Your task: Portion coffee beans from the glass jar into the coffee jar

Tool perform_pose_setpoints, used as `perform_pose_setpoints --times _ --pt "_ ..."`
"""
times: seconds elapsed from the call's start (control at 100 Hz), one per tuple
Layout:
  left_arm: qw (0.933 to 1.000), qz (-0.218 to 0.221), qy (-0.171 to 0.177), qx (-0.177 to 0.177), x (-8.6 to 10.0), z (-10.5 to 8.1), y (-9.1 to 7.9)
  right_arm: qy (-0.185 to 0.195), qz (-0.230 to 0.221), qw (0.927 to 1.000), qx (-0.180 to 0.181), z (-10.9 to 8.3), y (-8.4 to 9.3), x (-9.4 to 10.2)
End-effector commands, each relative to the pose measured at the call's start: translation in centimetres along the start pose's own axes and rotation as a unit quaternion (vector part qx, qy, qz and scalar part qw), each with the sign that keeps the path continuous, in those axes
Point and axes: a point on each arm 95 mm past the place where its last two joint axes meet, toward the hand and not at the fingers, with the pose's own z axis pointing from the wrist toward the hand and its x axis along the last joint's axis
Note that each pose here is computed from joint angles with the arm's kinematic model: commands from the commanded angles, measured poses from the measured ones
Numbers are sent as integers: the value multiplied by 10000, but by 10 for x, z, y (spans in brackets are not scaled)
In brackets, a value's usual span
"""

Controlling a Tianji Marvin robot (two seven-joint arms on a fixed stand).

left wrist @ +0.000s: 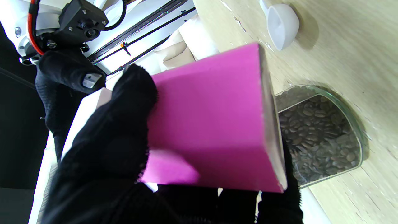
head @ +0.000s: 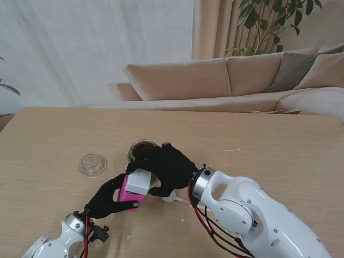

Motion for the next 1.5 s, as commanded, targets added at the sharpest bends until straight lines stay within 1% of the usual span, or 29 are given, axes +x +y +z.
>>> perform_pose_setpoints --times 0.0,0.2,0.5,0.75,0.99,1.29,1.49 --pt "10000 -25 39 -62 3 0 3 37 -14 10000 91 -1 -1 3" --pt "10000 -26 35 -65 3 1 3 112 -64 9998 157 -1 1 5" --pt "10000 -22 40 -68 3 0 3 197 -36 9997 104 4 -1 5" --pt "10000 -32 44 -66 3 0 3 152 -7 9999 45 7 -3 5" --pt "10000 -35 48 -56 3 0 3 103 5 9999 67 9 -4 5" --pt "10000 -39 50 -54 3 0 3 -35 151 9998 145 12 -5 6" --pt "10000 -44 43 -51 2 0 3 -34 257 9993 269 11 -4 7"
